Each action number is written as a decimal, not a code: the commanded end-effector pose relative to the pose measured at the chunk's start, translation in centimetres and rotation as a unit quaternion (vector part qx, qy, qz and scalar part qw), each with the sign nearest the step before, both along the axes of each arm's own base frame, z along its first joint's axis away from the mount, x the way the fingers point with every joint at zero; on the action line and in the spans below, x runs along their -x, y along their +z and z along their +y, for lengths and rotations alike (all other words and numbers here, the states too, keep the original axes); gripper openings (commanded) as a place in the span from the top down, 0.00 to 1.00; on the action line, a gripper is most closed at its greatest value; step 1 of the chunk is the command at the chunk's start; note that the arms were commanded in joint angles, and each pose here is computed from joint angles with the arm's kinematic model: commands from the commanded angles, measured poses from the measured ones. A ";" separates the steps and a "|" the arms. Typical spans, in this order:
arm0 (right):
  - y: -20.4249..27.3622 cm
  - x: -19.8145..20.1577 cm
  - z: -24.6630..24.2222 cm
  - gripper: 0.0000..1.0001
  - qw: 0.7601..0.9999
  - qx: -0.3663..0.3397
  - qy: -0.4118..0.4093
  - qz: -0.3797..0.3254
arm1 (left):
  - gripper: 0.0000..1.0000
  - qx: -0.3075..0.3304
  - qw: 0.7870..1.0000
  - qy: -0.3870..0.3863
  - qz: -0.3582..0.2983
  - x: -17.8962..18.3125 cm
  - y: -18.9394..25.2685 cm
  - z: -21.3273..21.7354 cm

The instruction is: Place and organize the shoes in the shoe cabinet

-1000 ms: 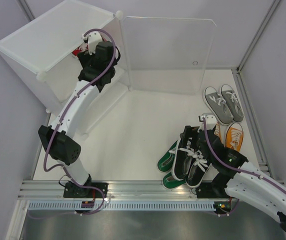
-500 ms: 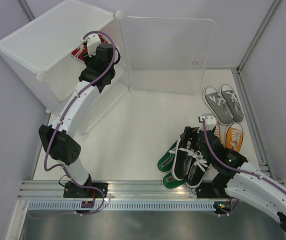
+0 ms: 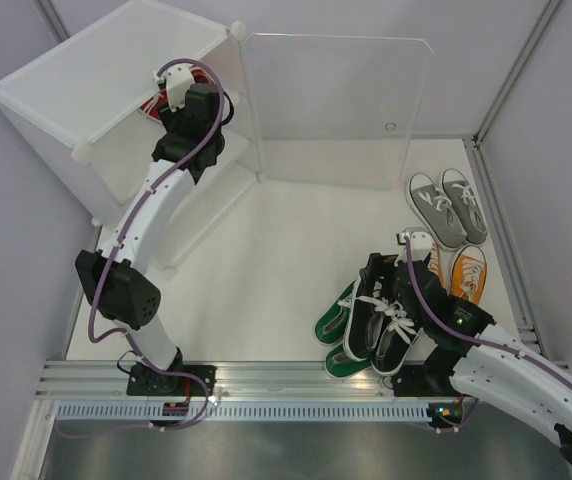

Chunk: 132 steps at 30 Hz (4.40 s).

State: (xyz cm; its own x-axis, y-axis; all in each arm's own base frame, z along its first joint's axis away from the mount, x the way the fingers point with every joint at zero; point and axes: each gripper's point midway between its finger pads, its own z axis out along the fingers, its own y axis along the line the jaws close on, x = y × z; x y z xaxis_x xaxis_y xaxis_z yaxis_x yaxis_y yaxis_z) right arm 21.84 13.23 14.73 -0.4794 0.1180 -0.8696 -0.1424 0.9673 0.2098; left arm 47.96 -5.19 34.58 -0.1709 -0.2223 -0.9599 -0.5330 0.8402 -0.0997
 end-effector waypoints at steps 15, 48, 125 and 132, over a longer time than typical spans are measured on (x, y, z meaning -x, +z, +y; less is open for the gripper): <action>0.3 -0.2 0.4 0.08 1.000 -0.005 0.005 -0.009 | 0.90 -0.013 0.996 -0.093 -0.010 -5.3 -0.3 -1.5; 0.5 -0.2 0.5 0.08 1.000 -0.007 0.008 -0.007 | 0.05 0.050 0.988 -0.145 0.009 -0.5 -1.8 -5.1; 0.5 -0.2 0.7 0.08 1.000 -0.008 0.011 -0.005 | 0.07 -0.030 0.996 -0.087 -0.007 -0.8 1.5 -3.0; 0.3 -0.2 0.7 0.08 1.000 -0.004 0.011 -0.003 | 0.07 -0.027 0.995 -0.096 0.010 -3.6 -0.4 -3.0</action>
